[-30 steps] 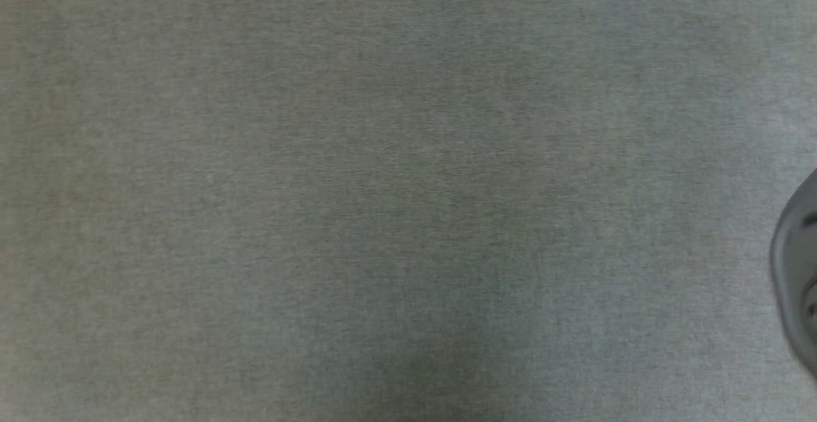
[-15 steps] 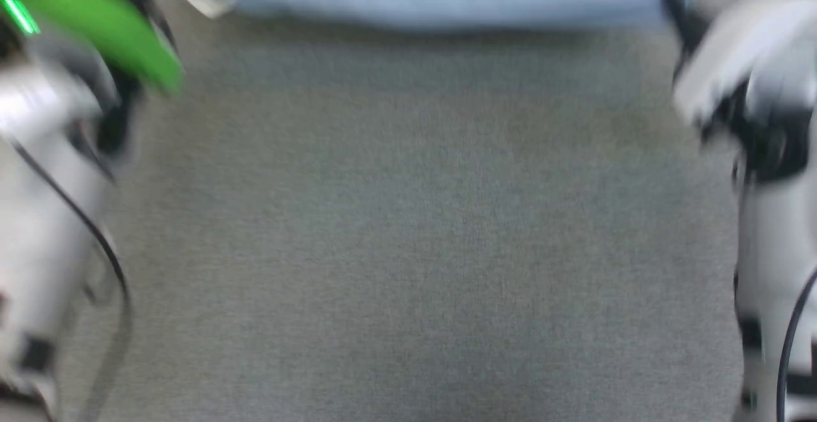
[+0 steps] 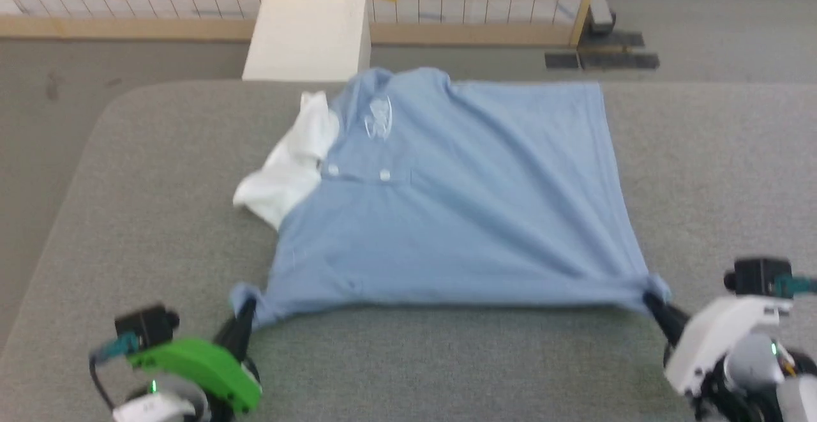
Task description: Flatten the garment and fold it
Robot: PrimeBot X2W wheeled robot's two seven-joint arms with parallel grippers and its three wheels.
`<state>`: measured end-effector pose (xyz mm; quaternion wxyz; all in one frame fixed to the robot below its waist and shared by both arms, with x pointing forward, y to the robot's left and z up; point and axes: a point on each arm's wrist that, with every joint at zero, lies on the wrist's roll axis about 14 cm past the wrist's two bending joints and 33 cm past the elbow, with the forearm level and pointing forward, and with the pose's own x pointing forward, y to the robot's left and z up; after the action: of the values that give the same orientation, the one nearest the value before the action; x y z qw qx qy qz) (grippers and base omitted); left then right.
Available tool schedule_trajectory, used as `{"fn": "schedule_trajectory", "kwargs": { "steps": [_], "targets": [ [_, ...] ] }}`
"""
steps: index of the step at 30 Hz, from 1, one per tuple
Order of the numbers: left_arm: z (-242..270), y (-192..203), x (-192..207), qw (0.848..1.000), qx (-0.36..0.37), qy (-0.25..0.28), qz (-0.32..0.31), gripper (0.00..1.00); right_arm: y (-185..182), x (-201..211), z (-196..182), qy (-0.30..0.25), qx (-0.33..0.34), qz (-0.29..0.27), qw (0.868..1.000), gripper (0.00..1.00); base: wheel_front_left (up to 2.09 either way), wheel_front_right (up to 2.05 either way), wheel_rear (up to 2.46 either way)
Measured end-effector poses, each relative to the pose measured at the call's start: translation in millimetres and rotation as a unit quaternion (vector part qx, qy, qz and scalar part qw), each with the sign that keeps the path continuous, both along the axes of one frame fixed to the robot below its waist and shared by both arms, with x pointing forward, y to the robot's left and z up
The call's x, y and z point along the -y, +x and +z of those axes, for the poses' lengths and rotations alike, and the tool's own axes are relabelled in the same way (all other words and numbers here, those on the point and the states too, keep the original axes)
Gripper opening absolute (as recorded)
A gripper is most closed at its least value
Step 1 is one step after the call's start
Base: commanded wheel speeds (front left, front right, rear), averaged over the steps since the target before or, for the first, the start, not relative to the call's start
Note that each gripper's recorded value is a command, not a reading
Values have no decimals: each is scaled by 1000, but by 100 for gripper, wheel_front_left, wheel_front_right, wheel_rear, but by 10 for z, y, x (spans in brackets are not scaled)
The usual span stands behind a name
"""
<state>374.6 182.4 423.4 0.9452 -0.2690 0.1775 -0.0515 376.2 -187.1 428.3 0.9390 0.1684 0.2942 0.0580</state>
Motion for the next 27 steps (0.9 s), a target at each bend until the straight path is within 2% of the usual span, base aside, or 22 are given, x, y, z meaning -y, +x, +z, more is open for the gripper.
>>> {"fn": "schedule_trajectory", "kwargs": {
  "steps": [3, 6, 11, 14, 17, 18, 21, 27],
  "targets": [
    [-84, -308, 8, 999, -30, -28, 17, 0, -273, 39, -52, -2, -9, -2, 1000, 0, 0, 0, 0],
    [-181, -594, 5, 997, -69, -34, 15, 0, -530, 49, -117, 2, -28, 0, 1000, 0, 0, 0, 0],
    [-383, -1070, -22, 987, -158, -26, -3, 0, -888, 100, -219, -6, -71, 14, 997, 0, 0, 0, 0],
    [-409, -1221, -30, 982, -184, -27, -6, 0, -1034, 158, -257, -12, -94, 18, 995, 0, 0, 0, 0],
    [-307, -1205, -33, 985, -172, -28, -4, 0, -1116, 167, -274, -12, -110, 20, 994, 0, 0, 0, 0],
    [-148, -1106, -37, 990, -141, -28, -4, 0, -1097, 161, -225, -11, -104, 20, 994, 0, 0, 0, 0],
    [16, -991, -12, 994, -110, -18, -17, 0, -1034, 155, -160, -14, -93, 22, 995, 0, 0, 0, 0],
    [462, -465, 58, 997, -34, 16, -62, 0, -603, 128, 103, -30, -48, 29, 998, 0, 0, 0, 0]
  ]
}}
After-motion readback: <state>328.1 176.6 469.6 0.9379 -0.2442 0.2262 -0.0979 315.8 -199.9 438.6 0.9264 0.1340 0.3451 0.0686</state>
